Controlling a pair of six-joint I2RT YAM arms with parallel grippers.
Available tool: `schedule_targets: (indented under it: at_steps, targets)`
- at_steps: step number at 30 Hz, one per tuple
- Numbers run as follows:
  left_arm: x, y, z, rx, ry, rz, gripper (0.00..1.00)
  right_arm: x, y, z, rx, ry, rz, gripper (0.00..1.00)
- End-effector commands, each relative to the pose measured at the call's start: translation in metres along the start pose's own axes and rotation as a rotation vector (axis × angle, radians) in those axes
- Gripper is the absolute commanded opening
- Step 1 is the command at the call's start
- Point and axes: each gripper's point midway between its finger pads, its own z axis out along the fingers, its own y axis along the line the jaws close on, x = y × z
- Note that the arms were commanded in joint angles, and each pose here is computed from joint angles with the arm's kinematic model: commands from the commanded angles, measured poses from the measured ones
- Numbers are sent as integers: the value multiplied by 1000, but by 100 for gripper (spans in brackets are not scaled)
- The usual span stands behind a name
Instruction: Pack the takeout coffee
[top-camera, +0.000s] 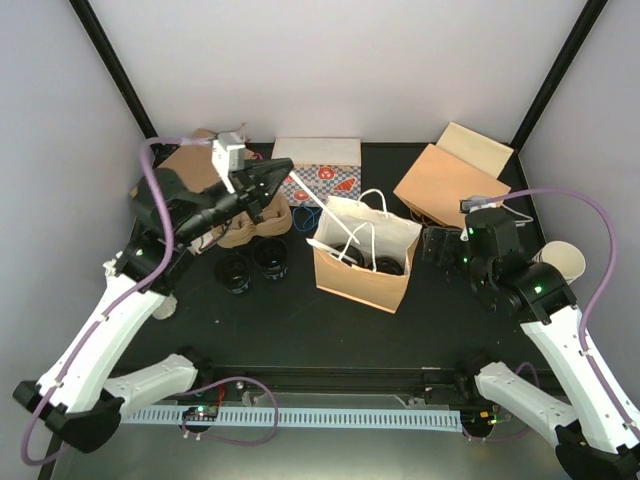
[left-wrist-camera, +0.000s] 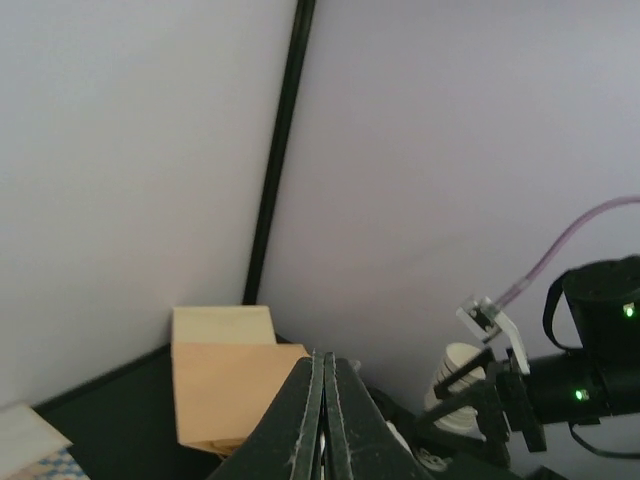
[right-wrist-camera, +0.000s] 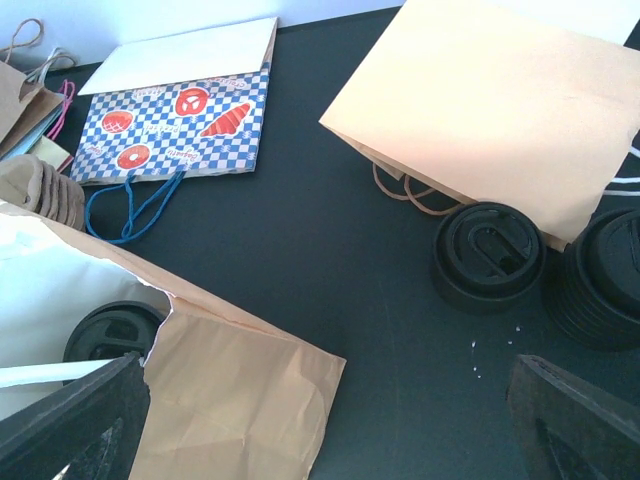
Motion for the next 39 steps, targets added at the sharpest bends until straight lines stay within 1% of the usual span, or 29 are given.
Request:
schedule_targets:
  at_steps: [1, 4, 7, 15, 19, 23, 30, 33, 37, 38, 39]
  targets:
    - [-48, -10, -36, -113, -109, 120, 2, -11, -3, -9, 15, -38, 8, 100]
    - [-53, -8, -44, -152, -118, 141, 1, -10, -4, -9, 18, -38, 9, 100]
    - [-52, -6, -42, -155, -110, 140, 2, -10, -4, -9, 18, -39, 10, 100]
    - [-26, 2, -15, -85, -64, 76, 1, -9, -5, -8, 22, -37, 7, 100]
    - [-17, 5, -3, -54, -73, 51, 1, -9, -5, -8, 20, -36, 6, 100]
    - [-5, 9, 11, -21, -49, 10, 2, -9, -6, -9, 23, -37, 4, 100]
    - [32, 17, 44, 25, 5, -105, 2, -10, -7, -13, 24, -50, 5, 100]
    - [51, 13, 64, 25, 37, -121, 2, -12, -7, -14, 24, -54, 7, 100]
    - [67, -1, 84, 38, 73, -97, 2, -14, -7, -15, 25, -56, 7, 100]
    - [70, -2, 87, 36, 88, -87, 14, -14, -6, -15, 26, -54, 6, 100]
    - [74, -2, 87, 27, 116, -84, 34, -14, -6, -14, 28, -53, 7, 100]
